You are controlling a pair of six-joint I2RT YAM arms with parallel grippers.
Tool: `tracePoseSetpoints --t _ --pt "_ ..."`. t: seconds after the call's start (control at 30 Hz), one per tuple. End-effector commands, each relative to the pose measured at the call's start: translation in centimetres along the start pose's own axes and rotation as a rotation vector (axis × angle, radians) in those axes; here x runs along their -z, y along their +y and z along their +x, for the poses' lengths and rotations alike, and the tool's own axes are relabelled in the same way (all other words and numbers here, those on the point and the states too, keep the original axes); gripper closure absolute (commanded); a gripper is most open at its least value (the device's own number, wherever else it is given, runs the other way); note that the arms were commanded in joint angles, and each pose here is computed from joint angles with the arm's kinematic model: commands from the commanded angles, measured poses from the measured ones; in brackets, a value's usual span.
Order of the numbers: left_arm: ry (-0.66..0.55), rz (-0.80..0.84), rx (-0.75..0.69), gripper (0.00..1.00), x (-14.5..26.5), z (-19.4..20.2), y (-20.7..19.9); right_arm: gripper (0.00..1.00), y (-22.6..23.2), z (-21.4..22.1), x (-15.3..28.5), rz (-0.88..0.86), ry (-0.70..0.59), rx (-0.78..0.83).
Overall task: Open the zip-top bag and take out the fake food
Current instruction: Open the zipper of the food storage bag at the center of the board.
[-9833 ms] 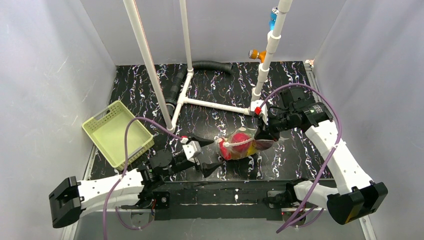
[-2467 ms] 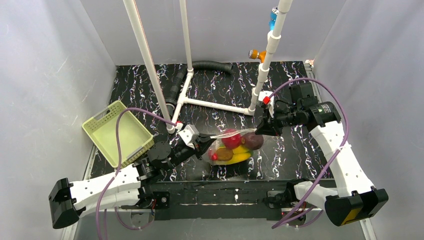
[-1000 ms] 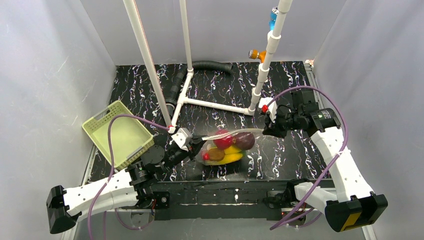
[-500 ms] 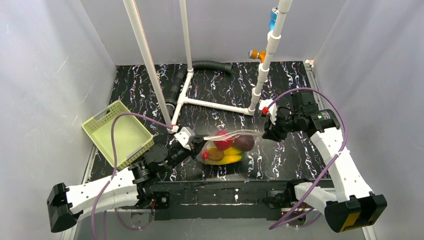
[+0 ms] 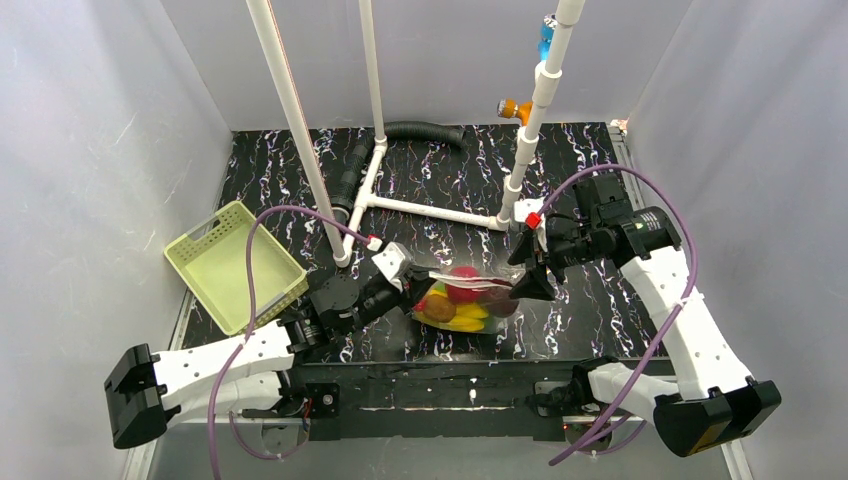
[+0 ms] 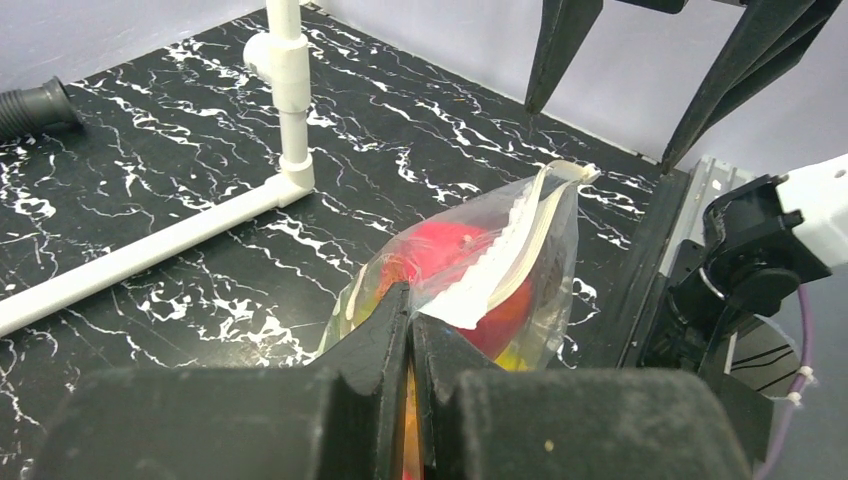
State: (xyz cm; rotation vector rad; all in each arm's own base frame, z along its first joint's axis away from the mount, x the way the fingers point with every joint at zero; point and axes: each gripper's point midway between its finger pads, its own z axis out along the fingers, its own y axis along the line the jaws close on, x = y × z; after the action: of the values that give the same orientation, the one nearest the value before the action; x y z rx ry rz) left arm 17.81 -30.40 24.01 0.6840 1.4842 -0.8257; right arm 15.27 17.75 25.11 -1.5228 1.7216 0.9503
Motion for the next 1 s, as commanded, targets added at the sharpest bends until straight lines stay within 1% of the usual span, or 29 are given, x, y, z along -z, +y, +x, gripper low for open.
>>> tracePoseSetpoints --t 0.0,0.2,0.37,0.6,0.7,0.77,0.8,0.83,0.9,0.97 --pt "-0.095 0.03 0.041 1.0 -0.4 -3.8 -0.9 0.26 0.2 -2.6 0.1 -0.007 -0.06 -0.002" --pt "-0.094 0.031 0.051 1.0 -0.6 -3.9 -0.9 0.31 -1.5 -2.0 -1.5 0.059 0.0 -0.002" --pt "-0.084 0.039 0.057 1.0 -1.0 -3.6 -1.1 0.32 -0.8 -2.9 -2.7 0.012 0.013 -0.001" --pt "-0.079 0.046 0.062 1.0 -1.4 -3.8 -1.4 0.34 -1.4 -3.2 -3.9 0.011 0.057 -0.011" --pt "-0.08 0.045 0.062 1.0 -1.4 -3.8 -1.3 0.36 -2.1 -2.8 -4.2 0.043 0.077 -0.009" --pt "-0.079 0.044 0.065 1.0 -1.3 -3.7 -1.3 0.38 -2.6 -2.6 -4.2 0.071 0.086 -0.014" --pt "-0.085 0.043 0.069 1.0 -1.2 -3.7 -1.3 0.44 -3.1 -2.3 -4.2 0.101 0.096 -0.017" --pt "-0.085 0.043 0.069 1.0 -1.1 -3.7 -1.3 0.47 -3.4 -2.2 -4.2 0.117 0.102 -0.018" --pt "-0.086 0.041 0.069 1.0 -1.1 -3.7 -1.2 0.51 -4.0 -1.8 -4.1 0.15 0.117 -0.018" --pt "-0.089 0.04 0.07 1.0 -0.9 -3.8 -1.2 0.53 -4.1 -1.4 -4.1 0.161 0.125 -0.017"
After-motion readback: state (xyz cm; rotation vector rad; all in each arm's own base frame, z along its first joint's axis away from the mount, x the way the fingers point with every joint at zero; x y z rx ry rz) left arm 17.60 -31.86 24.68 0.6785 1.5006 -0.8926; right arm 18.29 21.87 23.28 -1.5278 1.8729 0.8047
